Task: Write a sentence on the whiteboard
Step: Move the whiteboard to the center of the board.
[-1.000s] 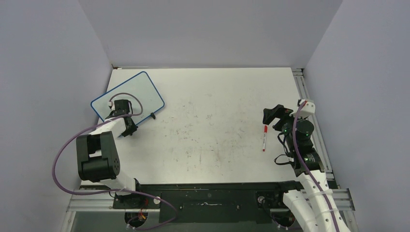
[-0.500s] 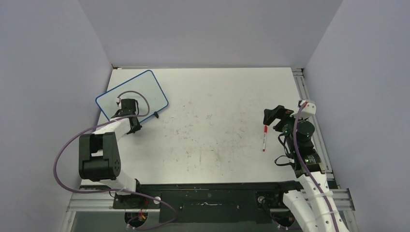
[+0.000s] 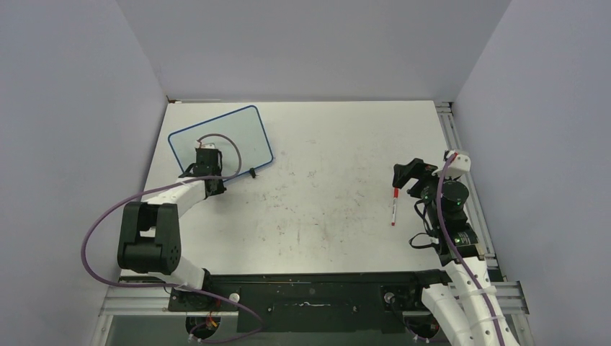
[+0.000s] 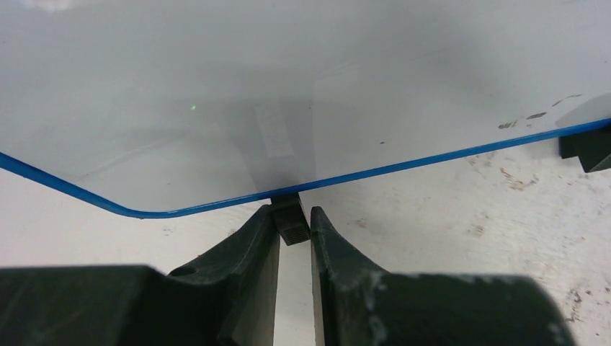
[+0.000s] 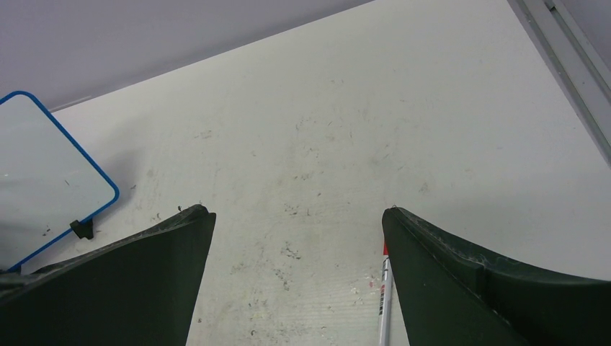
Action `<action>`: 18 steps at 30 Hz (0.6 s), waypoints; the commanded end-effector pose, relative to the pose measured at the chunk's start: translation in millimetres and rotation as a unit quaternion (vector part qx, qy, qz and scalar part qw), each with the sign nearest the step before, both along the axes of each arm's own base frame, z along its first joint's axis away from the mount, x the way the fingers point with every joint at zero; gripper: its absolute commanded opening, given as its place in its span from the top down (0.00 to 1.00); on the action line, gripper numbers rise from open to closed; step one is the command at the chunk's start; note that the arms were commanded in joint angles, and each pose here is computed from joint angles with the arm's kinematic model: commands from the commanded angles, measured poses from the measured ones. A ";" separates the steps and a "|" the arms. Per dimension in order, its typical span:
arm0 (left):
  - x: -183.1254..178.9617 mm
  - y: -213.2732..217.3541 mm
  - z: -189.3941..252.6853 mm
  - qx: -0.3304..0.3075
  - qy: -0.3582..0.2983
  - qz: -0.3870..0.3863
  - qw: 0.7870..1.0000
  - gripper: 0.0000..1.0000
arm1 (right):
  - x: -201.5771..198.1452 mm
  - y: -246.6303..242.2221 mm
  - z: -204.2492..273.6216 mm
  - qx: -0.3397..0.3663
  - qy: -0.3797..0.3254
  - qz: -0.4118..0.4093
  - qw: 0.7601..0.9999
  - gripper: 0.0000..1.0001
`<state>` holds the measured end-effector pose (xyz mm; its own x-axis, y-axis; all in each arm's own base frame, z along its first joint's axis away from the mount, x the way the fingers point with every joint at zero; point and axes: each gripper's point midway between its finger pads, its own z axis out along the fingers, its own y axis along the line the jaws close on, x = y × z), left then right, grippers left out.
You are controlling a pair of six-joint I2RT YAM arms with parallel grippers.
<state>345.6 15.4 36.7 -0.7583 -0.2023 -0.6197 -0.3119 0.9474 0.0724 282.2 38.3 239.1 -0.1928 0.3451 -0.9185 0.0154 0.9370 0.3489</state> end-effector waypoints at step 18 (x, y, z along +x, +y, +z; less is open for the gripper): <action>2.9 -81.9 -1.5 -0.063 0.004 -0.168 0.984 1.00 | 0.9 -5.4 -2.7 -0.007 -0.006 -0.011 1.000 0.10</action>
<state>342.5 -44.0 31.8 -0.8068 -0.0733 -0.5862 -0.0808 0.9966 -0.0133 281.6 38.1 230.6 -0.2097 0.3423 -0.9159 0.0220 0.9381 0.3456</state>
